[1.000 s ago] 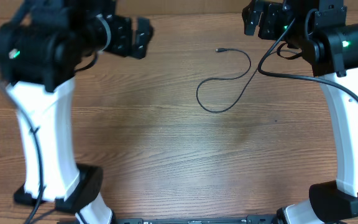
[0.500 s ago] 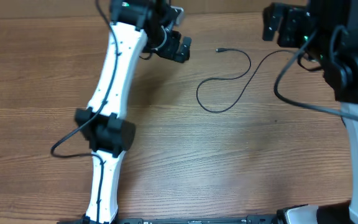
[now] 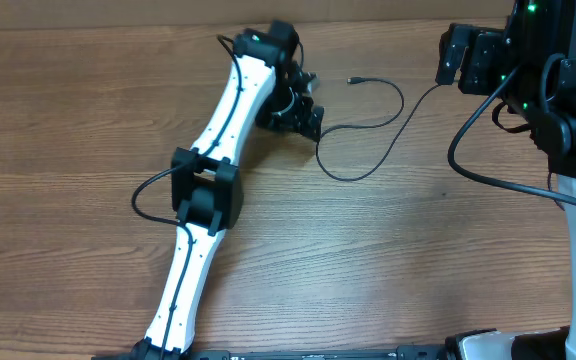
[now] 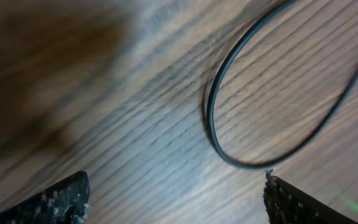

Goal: Untangle cables

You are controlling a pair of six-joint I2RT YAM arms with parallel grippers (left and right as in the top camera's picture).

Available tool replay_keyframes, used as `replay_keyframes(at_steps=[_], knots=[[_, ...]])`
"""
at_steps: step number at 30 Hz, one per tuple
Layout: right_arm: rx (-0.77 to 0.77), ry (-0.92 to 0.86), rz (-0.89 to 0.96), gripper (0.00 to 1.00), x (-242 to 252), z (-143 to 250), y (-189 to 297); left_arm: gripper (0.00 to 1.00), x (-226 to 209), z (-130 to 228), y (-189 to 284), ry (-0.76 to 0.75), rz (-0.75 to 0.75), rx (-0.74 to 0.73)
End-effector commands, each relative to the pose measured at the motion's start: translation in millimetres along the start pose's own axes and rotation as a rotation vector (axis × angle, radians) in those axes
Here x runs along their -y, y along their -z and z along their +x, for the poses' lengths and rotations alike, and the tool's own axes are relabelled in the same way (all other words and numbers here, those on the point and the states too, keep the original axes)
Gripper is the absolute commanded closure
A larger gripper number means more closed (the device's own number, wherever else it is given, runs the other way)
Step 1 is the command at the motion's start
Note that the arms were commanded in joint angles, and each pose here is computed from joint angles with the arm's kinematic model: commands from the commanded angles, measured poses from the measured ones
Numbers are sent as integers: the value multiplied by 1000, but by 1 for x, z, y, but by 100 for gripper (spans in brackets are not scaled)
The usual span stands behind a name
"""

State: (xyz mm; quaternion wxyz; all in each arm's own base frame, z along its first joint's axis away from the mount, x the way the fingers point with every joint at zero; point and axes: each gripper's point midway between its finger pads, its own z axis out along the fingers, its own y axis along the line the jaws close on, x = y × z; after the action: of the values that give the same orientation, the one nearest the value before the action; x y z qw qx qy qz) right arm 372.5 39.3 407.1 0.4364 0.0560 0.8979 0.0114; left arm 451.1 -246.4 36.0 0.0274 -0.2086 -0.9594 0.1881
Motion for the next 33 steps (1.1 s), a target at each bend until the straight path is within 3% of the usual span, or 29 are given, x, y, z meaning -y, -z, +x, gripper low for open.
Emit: replay_keyframes(at_steps=[1, 7, 19, 30, 32, 33], knots=[[25, -2, 15, 0, 5, -5, 9, 10, 16, 4, -23, -29, 48, -43], [4, 2, 20, 0, 6, 0, 9, 11, 33, 4, -40, -71, 48, -53], [-12, 6, 23, 0, 7, 4, 9, 11, -11, -2, -40, 108, -354, -8], [-32, 9, 28, 0, 8, 9, 10, 18, -23, 8, -79, 121, -368, -45], [-31, 9, 28, 0, 8, 9, 10, 85, -27, 19, -96, 130, -356, -87], [-31, 9, 28, 0, 8, 9, 10, 96, -27, 23, -101, 132, -346, -98]])
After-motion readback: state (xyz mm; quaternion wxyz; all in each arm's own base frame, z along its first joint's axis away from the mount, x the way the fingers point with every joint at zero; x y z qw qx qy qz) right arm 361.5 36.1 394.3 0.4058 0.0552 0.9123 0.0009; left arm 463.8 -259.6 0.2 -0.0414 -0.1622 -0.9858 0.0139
